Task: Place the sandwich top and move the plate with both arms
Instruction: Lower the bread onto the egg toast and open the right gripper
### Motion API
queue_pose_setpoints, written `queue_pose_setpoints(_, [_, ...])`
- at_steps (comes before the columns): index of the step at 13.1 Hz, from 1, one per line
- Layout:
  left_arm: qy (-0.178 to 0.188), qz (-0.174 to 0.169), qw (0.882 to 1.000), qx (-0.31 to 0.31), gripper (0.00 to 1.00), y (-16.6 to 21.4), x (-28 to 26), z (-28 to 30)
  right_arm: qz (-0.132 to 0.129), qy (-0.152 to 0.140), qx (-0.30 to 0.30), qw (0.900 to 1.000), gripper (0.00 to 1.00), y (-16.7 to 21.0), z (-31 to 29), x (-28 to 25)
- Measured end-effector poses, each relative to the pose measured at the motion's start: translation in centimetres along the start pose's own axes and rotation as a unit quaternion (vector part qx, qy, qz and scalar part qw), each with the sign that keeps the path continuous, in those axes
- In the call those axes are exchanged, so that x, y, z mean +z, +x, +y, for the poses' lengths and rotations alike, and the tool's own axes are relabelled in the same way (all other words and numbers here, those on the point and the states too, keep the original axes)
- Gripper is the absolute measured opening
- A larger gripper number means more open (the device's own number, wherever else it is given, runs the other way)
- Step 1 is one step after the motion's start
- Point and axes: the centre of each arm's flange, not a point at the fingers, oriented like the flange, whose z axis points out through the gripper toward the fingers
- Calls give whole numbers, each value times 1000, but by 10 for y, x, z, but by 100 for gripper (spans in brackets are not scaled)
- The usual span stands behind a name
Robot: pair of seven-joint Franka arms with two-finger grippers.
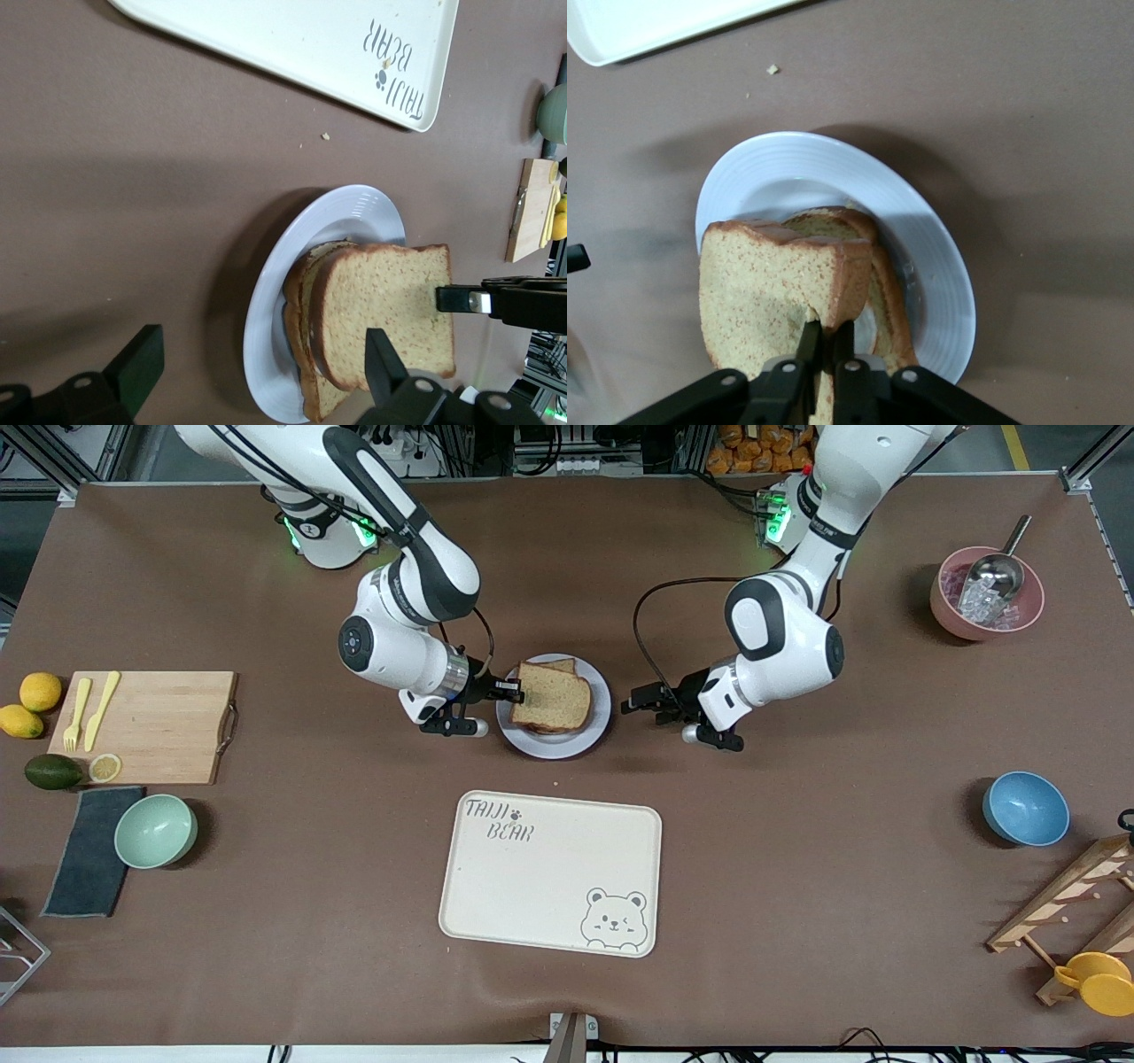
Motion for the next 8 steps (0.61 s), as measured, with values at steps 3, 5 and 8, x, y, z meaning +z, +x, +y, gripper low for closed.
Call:
queue_pose_setpoints(3, [5,1,1000,-10,100,-14,20,4,1,-5,5,1000,49,-4,0,14])
queue_pose_setpoints(5, [4,-2,1000,-19,100,-21,29,4,4,-4,22,1000,73,-3,-1,13])
queue_pose_setpoints(8, [9,1,999,-35,100,-31,44,1,19,8,38,999,100,12,0,-8])
